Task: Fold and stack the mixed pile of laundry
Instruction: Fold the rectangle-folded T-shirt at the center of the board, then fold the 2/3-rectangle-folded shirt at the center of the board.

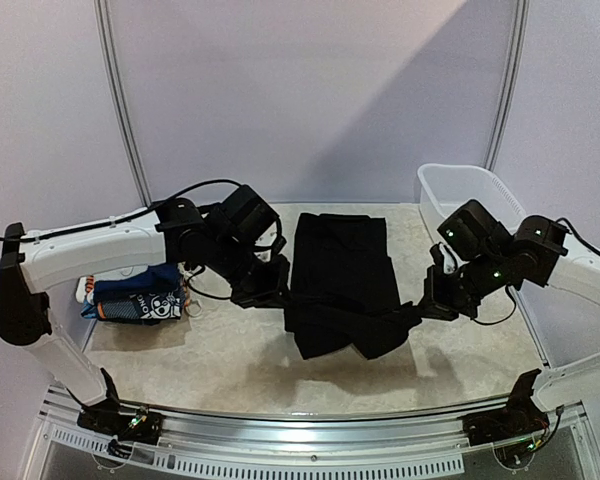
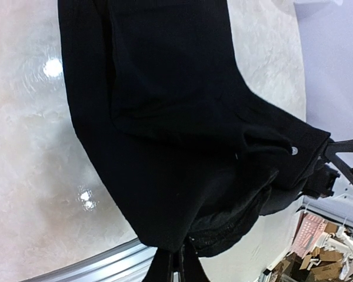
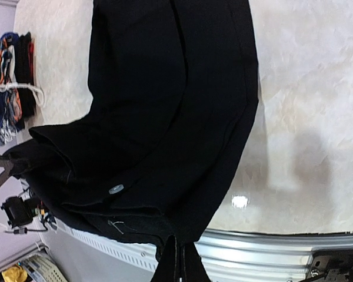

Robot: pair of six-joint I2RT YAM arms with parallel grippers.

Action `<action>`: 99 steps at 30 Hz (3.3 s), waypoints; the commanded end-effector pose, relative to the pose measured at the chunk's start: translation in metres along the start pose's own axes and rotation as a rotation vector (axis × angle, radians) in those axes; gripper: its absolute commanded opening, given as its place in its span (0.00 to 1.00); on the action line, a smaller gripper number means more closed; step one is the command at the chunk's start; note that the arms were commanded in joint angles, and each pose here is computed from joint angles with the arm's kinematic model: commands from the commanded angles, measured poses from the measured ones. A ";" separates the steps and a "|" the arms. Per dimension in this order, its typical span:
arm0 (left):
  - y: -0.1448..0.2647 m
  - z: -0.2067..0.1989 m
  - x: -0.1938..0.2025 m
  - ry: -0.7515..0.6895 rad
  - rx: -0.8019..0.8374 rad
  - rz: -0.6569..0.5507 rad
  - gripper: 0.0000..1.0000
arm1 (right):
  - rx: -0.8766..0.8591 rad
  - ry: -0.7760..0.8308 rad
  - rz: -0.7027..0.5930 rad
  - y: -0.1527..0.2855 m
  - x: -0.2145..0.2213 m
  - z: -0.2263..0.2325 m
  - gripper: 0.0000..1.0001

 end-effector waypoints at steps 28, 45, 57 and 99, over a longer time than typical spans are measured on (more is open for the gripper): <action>-0.067 0.055 -0.169 0.063 0.003 -0.075 0.00 | 0.102 0.038 0.066 -0.104 -0.169 0.002 0.00; -0.119 0.101 -0.197 0.082 -0.031 -0.021 0.00 | 0.125 -0.012 0.142 -0.169 -0.207 -0.015 0.00; -0.135 0.109 -0.204 0.083 -0.052 -0.024 0.06 | 0.103 -0.056 0.157 -0.189 -0.220 -0.013 0.10; -0.030 0.043 -0.049 -0.272 -0.129 0.029 0.46 | 0.042 0.241 0.186 -0.205 -0.180 0.068 0.27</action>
Point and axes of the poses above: each gripper's point midway between its finger pads, its own y axis back along the fingers, its own z axis along the line the jaws close on, x = y × z, the point moved 9 cm from there along y, back along the fingers, and after that the axes turned 3 degrees about -y, right-handed, at the moved point
